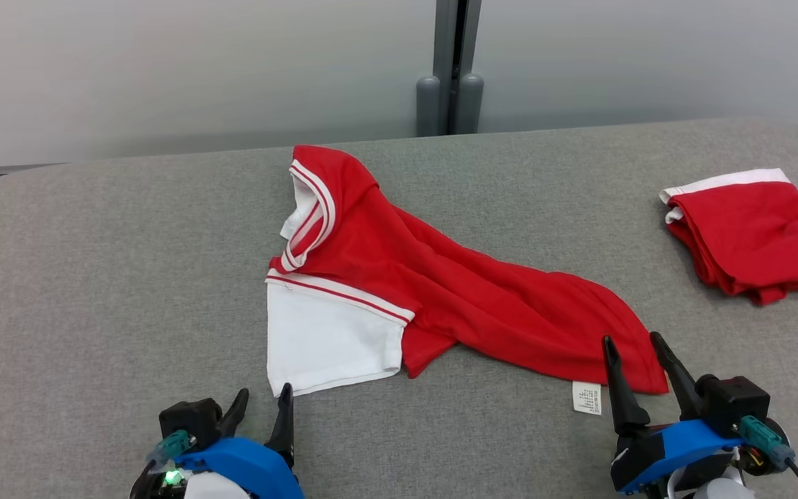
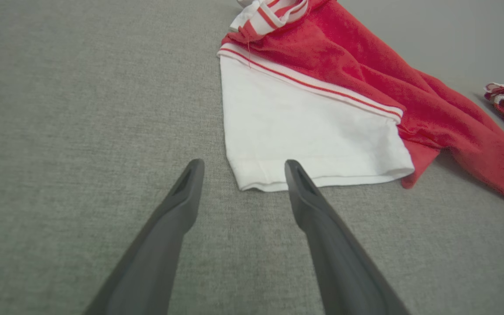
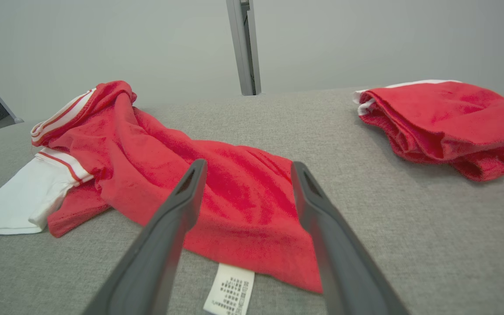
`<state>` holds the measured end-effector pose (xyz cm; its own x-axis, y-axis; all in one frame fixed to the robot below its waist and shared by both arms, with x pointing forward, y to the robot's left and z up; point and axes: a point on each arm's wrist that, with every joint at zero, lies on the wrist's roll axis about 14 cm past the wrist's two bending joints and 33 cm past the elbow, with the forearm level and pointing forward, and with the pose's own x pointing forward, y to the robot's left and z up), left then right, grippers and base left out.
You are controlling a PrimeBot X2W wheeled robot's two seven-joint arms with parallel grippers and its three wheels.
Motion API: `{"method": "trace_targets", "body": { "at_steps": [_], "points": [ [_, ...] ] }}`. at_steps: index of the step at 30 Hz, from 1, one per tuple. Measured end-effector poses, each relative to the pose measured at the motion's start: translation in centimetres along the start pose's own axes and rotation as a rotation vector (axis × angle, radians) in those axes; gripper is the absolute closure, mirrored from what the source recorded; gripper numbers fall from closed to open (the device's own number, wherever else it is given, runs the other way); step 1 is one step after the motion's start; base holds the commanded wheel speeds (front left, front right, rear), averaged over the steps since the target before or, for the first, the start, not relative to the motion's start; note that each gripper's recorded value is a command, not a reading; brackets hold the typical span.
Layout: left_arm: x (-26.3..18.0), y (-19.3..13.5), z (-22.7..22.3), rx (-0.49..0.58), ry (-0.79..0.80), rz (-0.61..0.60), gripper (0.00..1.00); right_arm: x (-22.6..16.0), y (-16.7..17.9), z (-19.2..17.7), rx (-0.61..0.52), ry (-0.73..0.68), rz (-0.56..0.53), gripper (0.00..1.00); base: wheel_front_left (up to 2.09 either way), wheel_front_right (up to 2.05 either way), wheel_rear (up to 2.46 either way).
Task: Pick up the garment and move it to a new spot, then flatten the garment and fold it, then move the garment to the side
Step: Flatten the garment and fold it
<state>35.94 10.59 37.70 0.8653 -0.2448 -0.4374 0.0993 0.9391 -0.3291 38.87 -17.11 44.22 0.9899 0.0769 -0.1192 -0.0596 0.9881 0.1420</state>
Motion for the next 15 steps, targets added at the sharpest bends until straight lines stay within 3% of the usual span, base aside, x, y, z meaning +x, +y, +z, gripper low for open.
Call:
{"method": "trace_targets", "body": {
  "at_steps": [9,10,12,13,14,15],
  "points": [
    [2.3,-0.5,-1.5,-0.010,0.107,-0.017,0.00,-0.9,-3.2,-2.4,-0.020,0.080,-0.093,0.00,0.00,0.00,0.00],
    [2.5,-0.7,-1.7,-0.005,0.121,-0.022,0.10,-1.1,-3.7,-2.8,-0.022,0.097,-0.107,0.00,0.00,0.00,0.00],
    [2.7,-0.9,-1.9,0.005,0.138,-0.029,0.54,-1.4,-4.3,-3.7,-0.031,0.138,-0.126,0.00,0.00,0.00,0.00],
    [2.9,-0.9,-1.9,0.009,0.142,-0.030,0.67,-1.6,-4.6,-4.1,-0.030,0.157,-0.136,0.00,0.00,0.00,0.00],
    [2.9,-1.0,-1.9,0.018,0.145,-0.031,0.91,-1.7,-4.8,-4.5,-0.027,0.176,-0.143,0.00,0.00,0.00,0.00],
    [2.9,-1.0,-1.9,0.021,0.147,-0.033,1.00,-1.8,-5.0,-4.8,-0.026,0.192,-0.148,0.00,0.00,0.00,0.00]
  ]
}}
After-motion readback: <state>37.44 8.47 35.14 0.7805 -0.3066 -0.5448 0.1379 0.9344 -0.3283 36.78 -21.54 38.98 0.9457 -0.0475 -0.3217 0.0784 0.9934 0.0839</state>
